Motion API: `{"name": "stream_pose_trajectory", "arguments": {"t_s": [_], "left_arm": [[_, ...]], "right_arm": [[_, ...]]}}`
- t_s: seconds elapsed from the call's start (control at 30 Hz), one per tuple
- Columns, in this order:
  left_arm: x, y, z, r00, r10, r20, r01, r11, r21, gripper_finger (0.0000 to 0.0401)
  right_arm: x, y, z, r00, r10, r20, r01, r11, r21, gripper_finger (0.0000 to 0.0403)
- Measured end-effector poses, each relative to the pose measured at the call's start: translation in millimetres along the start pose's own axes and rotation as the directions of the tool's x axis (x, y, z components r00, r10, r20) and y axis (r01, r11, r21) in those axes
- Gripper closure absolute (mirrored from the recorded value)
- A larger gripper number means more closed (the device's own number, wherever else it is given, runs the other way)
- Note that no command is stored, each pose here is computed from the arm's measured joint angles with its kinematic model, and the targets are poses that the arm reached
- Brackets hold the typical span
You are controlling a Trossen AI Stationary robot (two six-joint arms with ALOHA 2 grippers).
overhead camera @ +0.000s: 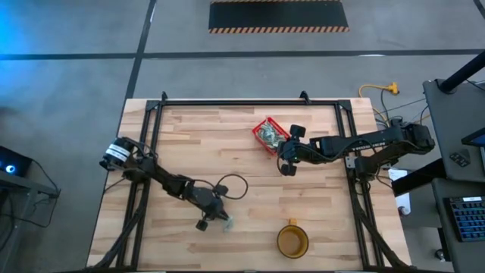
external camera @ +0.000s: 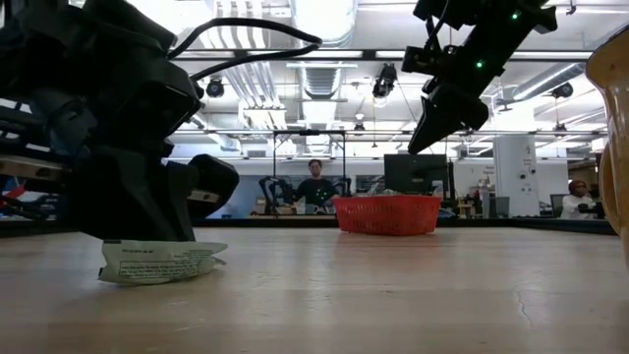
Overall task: Pick and place Stevia / Truvia into bins
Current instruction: Put the stevia packet into the red basket
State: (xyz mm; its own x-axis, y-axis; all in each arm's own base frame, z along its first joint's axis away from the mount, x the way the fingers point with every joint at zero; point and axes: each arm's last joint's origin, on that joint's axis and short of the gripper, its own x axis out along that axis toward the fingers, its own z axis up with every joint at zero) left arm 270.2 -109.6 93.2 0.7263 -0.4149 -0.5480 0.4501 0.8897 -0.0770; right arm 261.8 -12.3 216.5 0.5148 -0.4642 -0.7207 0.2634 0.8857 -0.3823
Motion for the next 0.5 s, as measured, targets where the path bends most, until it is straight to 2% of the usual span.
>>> {"name": "stream_pose_trajectory", "arguments": {"t_s": [0.1,0.27,0.4,0.5], "left_arm": [[-1.9,5.5,1.6,0.999,0.037,0.005,-0.037,0.999,-0.008,0.0389],[-8.7,19.5,6.5,0.976,0.216,0.018,-0.217,0.976,0.033,0.0387],[-16.4,37.9,16.0,0.917,0.394,0.056,-0.397,0.917,0.052,0.0386],[-20.5,56.5,24.2,0.871,0.487,0.072,-0.490,0.871,0.039,0.0386]], "right_arm": [[0.0,0.0,0.0,1.000,0.000,0.000,0.000,1.000,0.000,0.0324],[-0.5,2.0,0.2,0.999,0.039,0.003,-0.039,0.999,-0.008,0.0328],[-1.7,4.7,0.6,0.998,0.057,0.009,-0.057,0.998,-0.020,0.0326],[-2.8,7.0,0.8,0.998,0.063,0.014,-0.063,0.998,-0.028,0.0326]]}}
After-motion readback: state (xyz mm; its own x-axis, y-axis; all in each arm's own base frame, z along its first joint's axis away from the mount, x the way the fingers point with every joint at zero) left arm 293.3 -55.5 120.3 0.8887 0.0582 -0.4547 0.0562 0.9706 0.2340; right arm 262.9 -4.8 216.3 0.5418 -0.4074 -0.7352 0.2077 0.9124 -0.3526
